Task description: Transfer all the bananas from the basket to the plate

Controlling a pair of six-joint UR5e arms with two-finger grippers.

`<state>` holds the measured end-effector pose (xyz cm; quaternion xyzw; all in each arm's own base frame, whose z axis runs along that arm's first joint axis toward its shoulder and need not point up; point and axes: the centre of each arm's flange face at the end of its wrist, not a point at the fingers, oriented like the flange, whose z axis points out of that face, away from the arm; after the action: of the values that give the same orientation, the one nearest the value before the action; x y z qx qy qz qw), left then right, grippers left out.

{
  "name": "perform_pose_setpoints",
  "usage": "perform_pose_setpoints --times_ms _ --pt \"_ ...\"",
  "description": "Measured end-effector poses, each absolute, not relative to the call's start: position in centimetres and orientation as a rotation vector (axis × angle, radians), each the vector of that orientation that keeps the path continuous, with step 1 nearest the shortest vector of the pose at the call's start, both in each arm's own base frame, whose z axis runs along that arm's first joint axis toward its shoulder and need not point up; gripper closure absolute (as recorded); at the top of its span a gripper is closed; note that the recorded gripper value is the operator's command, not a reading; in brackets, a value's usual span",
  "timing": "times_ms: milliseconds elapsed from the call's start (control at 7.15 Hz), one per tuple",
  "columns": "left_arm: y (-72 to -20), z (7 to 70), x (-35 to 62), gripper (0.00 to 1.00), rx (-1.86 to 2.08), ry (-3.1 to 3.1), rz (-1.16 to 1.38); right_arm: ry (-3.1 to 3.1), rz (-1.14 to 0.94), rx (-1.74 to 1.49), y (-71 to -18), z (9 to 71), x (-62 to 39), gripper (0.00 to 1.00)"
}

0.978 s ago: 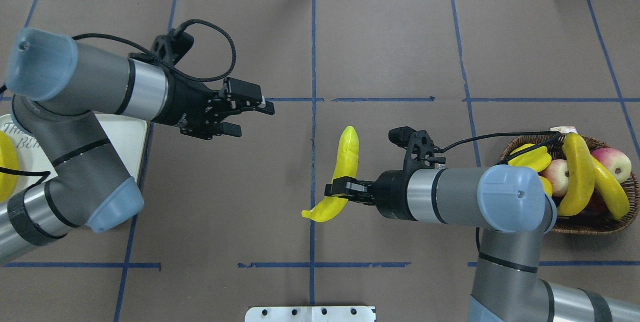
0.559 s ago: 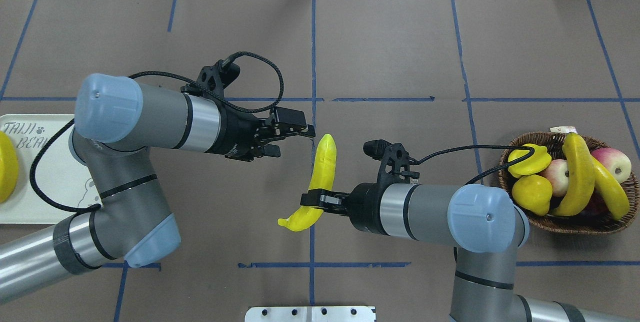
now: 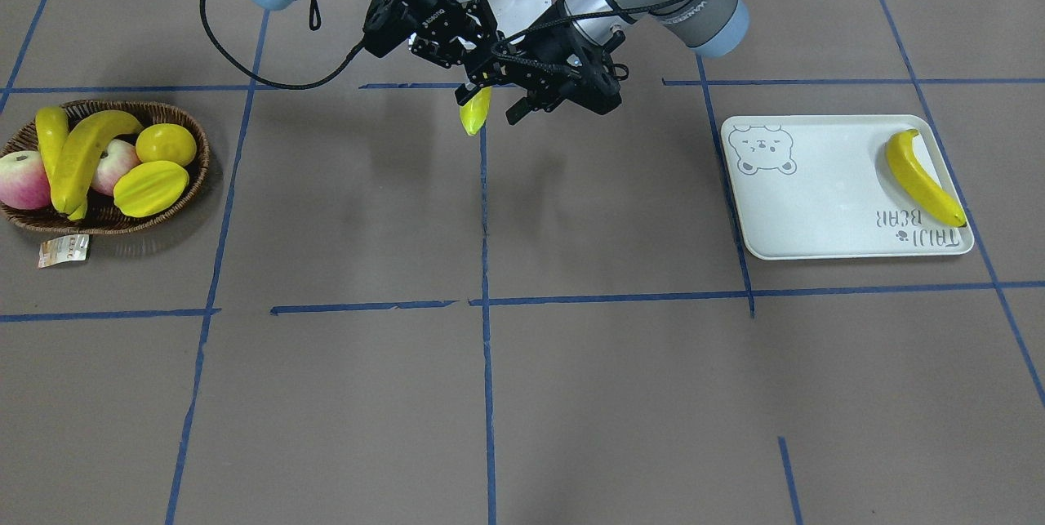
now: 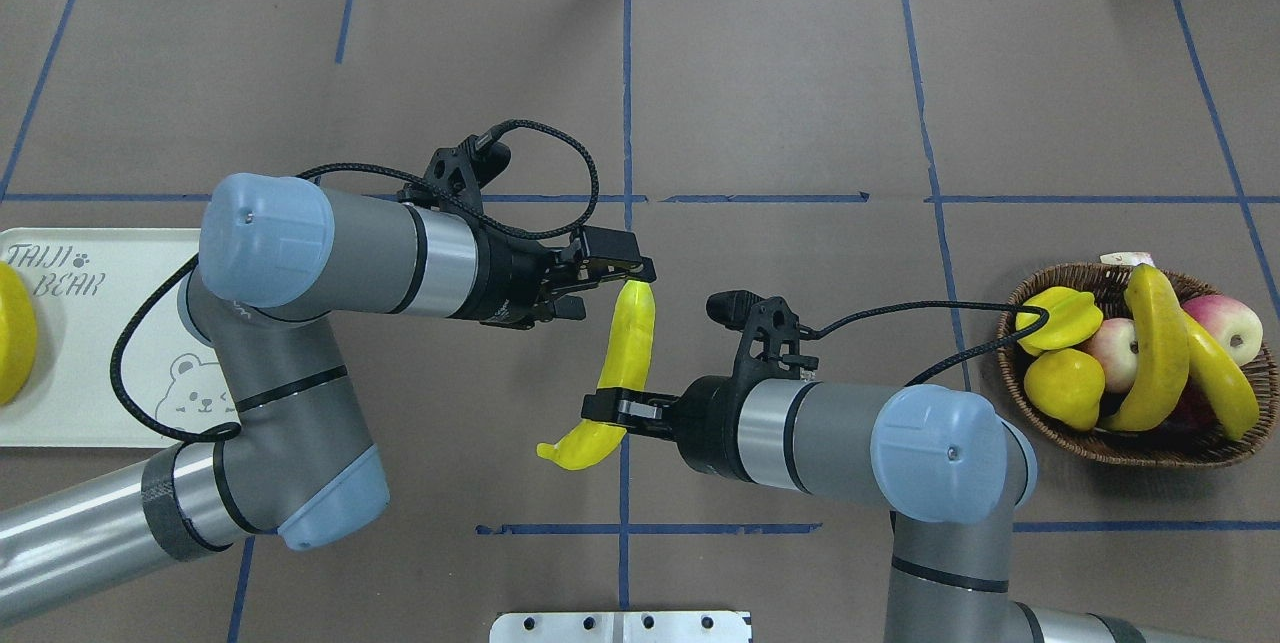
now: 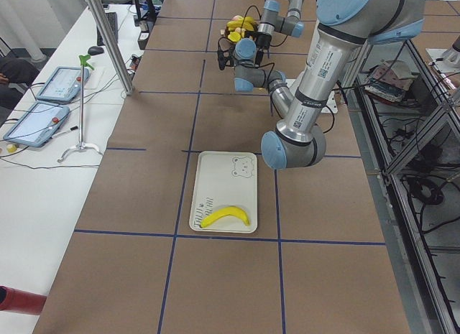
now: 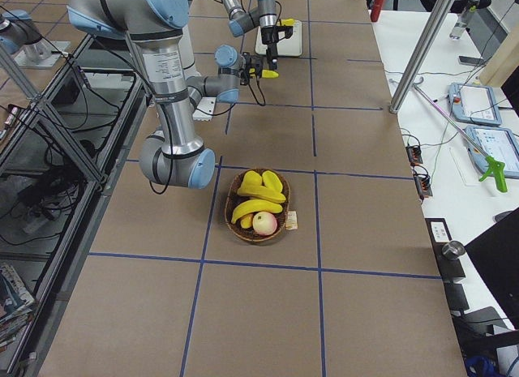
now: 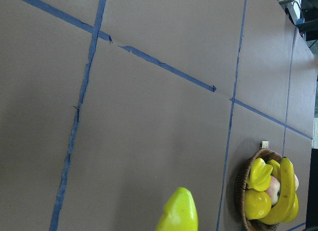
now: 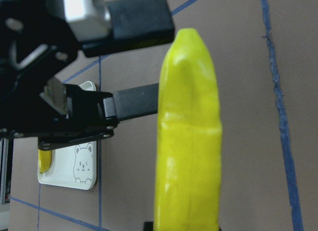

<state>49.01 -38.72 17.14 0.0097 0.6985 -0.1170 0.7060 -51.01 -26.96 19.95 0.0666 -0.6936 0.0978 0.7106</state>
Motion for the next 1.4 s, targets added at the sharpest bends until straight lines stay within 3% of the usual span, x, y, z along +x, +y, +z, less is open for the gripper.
perform_pose_setpoints --times_ms 559,1398 --pt "-38.0 17.6 50.2 0.40 0.005 1.541 -0.250 -1.541 0.218 0.147 -26.9 19.8 -51.0 0.84" --pt "-37.6 17.7 50.6 0.48 0.001 1.540 -0.247 -1.541 0.222 0.151 -27.0 19.8 -51.0 0.84"
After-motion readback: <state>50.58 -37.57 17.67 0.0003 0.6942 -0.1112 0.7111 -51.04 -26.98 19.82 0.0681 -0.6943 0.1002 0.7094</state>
